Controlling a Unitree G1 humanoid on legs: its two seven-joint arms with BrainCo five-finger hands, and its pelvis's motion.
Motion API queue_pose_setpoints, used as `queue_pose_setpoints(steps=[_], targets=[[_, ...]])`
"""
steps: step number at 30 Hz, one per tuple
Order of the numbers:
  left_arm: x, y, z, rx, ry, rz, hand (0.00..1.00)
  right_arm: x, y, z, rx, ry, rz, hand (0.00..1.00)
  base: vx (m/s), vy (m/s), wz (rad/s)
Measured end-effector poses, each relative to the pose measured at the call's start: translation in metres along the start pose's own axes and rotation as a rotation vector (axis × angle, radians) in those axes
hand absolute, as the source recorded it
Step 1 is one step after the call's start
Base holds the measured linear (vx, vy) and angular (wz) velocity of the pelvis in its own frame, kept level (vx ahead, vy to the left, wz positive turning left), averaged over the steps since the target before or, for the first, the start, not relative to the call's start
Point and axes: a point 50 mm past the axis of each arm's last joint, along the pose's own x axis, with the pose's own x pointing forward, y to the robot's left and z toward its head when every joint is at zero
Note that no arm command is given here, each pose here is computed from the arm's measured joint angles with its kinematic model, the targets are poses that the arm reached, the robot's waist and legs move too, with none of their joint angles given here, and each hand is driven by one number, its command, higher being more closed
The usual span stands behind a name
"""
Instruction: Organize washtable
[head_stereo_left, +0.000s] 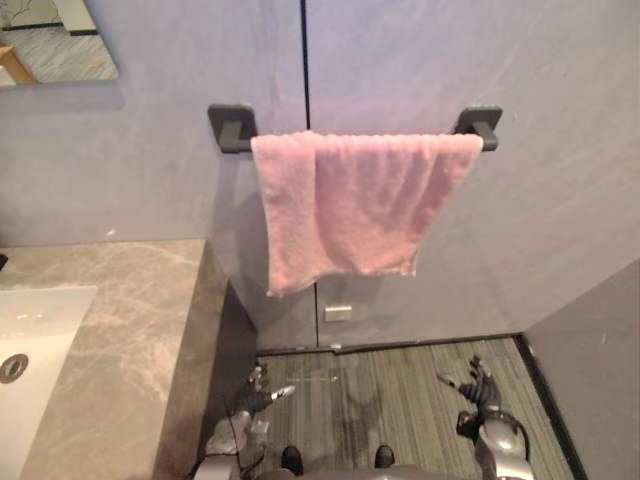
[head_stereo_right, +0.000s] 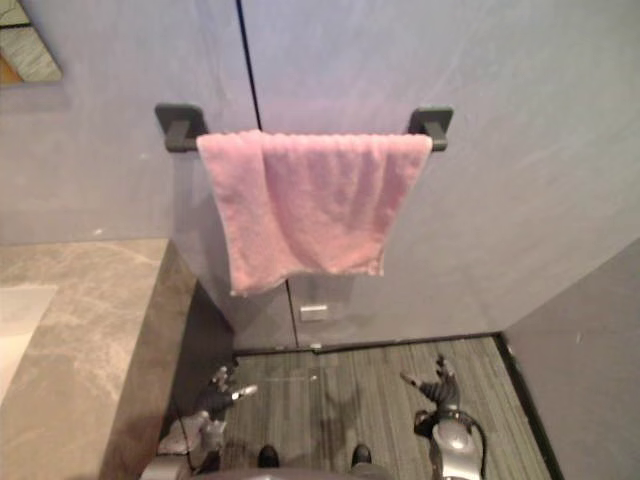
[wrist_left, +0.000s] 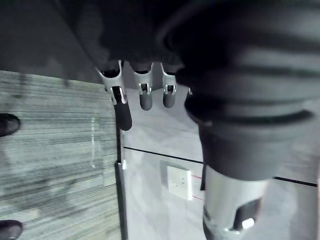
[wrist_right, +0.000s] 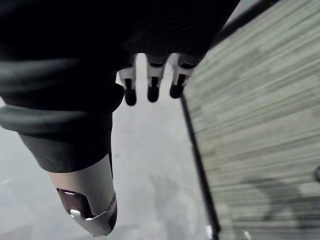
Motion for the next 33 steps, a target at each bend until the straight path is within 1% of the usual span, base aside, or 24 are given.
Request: queue_pose_setpoints(steps=[4,7,20,33], targets=[[-0.004,0.002,-0.024,0.080,0.109,0.023,0.00,-0.009,-0.004,-0.036,-0.019,0.146,-0.005,0.00,-0.06,-0.006,0.01],[-0.006,0.001,-0.032,0.092,0.141,0.036,0.00,-0.013,-0.006,-0.046,-0.024,0.189,-0.009,0.00,-0.05,-0.014,0.03],[-0.010,-0.001,-0.049,0.107,0.230,0.053,0.00,-0.019,-0.005,-0.066,-0.034,0.299,-0.011,0.00,-0.01,-0.004,0.00],[-0.010,-0.001,-0.051,0.122,0.245,0.052,0.00,-0.021,0.004,-0.068,-0.039,0.306,0.002,0.00,0.01,-0.005,0.02]])
